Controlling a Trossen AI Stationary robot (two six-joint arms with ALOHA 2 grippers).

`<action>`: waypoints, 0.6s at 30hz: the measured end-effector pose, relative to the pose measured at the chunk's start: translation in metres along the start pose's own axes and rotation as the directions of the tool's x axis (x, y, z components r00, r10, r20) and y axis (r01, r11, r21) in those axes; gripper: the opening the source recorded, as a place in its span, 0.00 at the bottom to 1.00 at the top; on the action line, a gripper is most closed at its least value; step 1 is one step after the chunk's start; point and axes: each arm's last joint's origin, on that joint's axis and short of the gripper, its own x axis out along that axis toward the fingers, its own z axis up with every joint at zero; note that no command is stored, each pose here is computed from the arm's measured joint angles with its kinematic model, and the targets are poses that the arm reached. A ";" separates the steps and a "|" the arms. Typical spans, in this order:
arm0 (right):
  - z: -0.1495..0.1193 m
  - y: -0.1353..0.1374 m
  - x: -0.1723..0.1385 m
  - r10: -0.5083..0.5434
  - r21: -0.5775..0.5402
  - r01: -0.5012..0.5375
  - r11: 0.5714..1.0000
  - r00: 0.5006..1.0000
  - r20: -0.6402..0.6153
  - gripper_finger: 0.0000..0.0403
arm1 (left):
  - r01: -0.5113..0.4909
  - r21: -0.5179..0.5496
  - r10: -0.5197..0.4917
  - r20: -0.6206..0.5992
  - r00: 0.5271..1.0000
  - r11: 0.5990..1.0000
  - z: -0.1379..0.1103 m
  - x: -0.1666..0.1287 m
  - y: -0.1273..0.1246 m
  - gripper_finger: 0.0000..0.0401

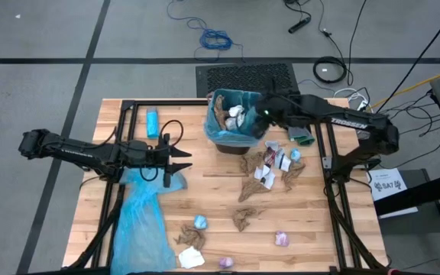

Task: Place trash/remove bag and relplace
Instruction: Put the white paper into the trash bin

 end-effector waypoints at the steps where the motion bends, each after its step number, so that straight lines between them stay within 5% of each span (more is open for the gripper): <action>1: -0.005 0.000 -0.005 -0.018 -0.001 0.018 1.000 0.999 -0.026 0.42 | 0.000 0.000 0.000 0.000 1.000 1.000 0.000 0.000 0.000 0.39; 7: -0.048 -0.003 -0.023 -0.177 -0.002 0.178 0.984 0.974 -0.143 0.41 | 0.000 0.000 0.000 0.001 1.000 1.000 0.000 0.000 0.000 0.39; 11: -0.084 -0.011 -0.019 -0.178 0.030 0.188 0.982 0.964 -0.198 0.42 | 0.000 -0.001 0.000 0.001 1.000 1.000 0.000 0.000 0.000 0.39; 14: -0.114 -0.019 -0.009 -0.121 0.075 0.142 0.987 0.965 -0.233 0.41 | 0.000 -0.001 0.000 0.001 1.000 1.000 0.000 0.000 0.000 0.39; 18: -0.142 -0.026 0.009 0.084 0.149 -0.048 0.988 0.966 -0.244 0.39 | 0.001 -0.001 -0.001 0.001 1.000 1.000 0.000 0.000 0.000 0.39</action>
